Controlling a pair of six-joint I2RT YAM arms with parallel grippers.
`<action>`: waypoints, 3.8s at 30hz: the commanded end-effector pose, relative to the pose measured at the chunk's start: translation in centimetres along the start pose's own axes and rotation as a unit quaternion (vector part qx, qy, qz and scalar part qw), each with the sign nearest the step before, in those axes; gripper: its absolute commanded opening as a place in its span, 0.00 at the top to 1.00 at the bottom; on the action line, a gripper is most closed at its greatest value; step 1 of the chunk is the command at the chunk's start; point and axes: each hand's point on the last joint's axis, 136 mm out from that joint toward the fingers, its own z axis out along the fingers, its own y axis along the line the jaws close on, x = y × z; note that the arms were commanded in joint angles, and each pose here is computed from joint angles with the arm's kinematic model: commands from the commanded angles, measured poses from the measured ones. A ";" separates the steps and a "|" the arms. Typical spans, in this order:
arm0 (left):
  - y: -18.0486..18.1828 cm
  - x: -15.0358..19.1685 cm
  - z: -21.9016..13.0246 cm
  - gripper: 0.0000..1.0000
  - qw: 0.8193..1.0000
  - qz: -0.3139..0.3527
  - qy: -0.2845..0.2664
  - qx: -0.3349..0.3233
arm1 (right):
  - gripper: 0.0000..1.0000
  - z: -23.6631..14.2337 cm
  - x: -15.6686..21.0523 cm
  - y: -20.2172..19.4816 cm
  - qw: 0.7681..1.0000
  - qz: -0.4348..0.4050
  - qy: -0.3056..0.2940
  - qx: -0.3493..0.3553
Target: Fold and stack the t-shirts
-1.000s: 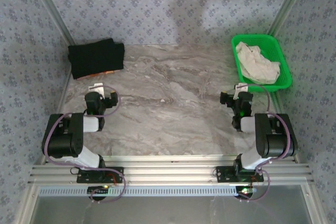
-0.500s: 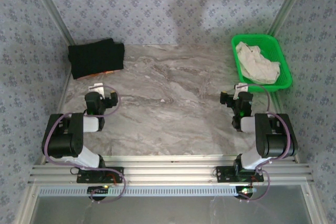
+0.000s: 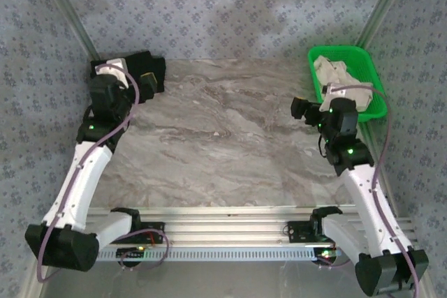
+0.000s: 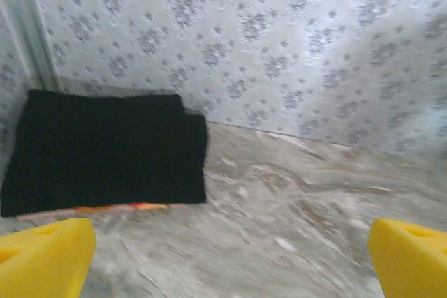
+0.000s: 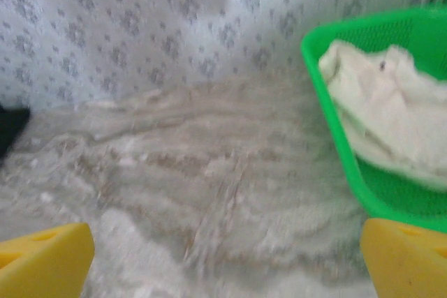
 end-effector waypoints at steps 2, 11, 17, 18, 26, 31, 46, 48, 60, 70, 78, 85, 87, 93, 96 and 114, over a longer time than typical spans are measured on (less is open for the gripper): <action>-1.7 6.6 -0.5 0.00 0.981 -0.071 0.180 0.030 | 0.00 -0.2 3.4 -2.3 0.977 0.083 0.194 0.039; -6.9 5.5 0.5 0.00 0.961 -0.078 0.241 0.107 | 0.04 7.0 -1.6 -11.8 0.945 0.173 0.255 0.107; -10.3 4.6 -1.7 0.00 0.952 -0.052 0.254 0.161 | 0.11 11.7 0.8 -17.5 0.918 0.211 0.293 0.164; -10.6 4.7 -2.1 0.00 0.951 -0.047 0.258 0.165 | 0.13 12.4 1.3 -18.0 0.914 0.220 0.300 0.162; -10.6 4.9 -4.3 0.00 0.952 -0.042 0.256 0.163 | 0.22 17.7 4.9 -20.6 0.888 0.253 0.349 0.162; -10.4 4.3 -4.8 0.00 0.955 -0.038 0.246 0.161 | 0.29 19.8 6.9 -21.4 0.876 0.271 0.365 0.163; -9.5 4.9 -4.2 0.01 0.958 -0.025 0.250 0.136 | 0.43 22.7 10.6 -22.3 0.853 0.308 0.378 0.186; -9.3 5.0 -4.1 0.00 0.959 -0.024 0.251 0.131 | 0.48 23.1 10.7 -22.7 0.852 0.313 0.369 0.202; -7.4 5.2 -3.9 0.00 0.964 -0.020 0.247 0.100 | 1.00 23.0 6.4 -19.9 0.871 0.333 0.332 0.144; -5.0 4.0 -3.4 0.00 0.971 -0.035 0.223 0.080 | 1.00 18.4 -5.6 -16.6 0.922 0.322 0.194 0.097; -3.1 1.7 -1.1 0.00 0.983 -0.034 0.174 0.042 | 1.00 12.0 -20.2 -6.7 0.952 0.285 0.008 -0.111; -2.9 -3.6 0.8 0.00 0.992 -0.042 0.110 0.040 | 1.00 0.7 -32.1 7.6 0.919 0.198 -0.106 -0.323; -3.1 -5.4 1.2 0.00 0.994 -0.043 0.092 0.044 | 1.00 -3.6 -34.9 11.7 0.890 0.184 -0.142 -0.393; -3.9 -10.4 1.1 0.00 0.996 -0.048 0.042 0.060 | 1.00 -12.7 -40.2 16.1 0.787 0.236 -0.234 -0.519; -4.3 -11.8 1.0 0.00 0.996 -0.054 0.028 0.072 | 1.00 -13.2 -39.7 16.8 0.788 0.242 -0.222 -0.522; -0.4 -4.2 -1.1 0.00 0.994 -0.070 0.078 0.044 | 1.00 9.6 -7.8 21.5 0.841 0.279 0.293 -0.359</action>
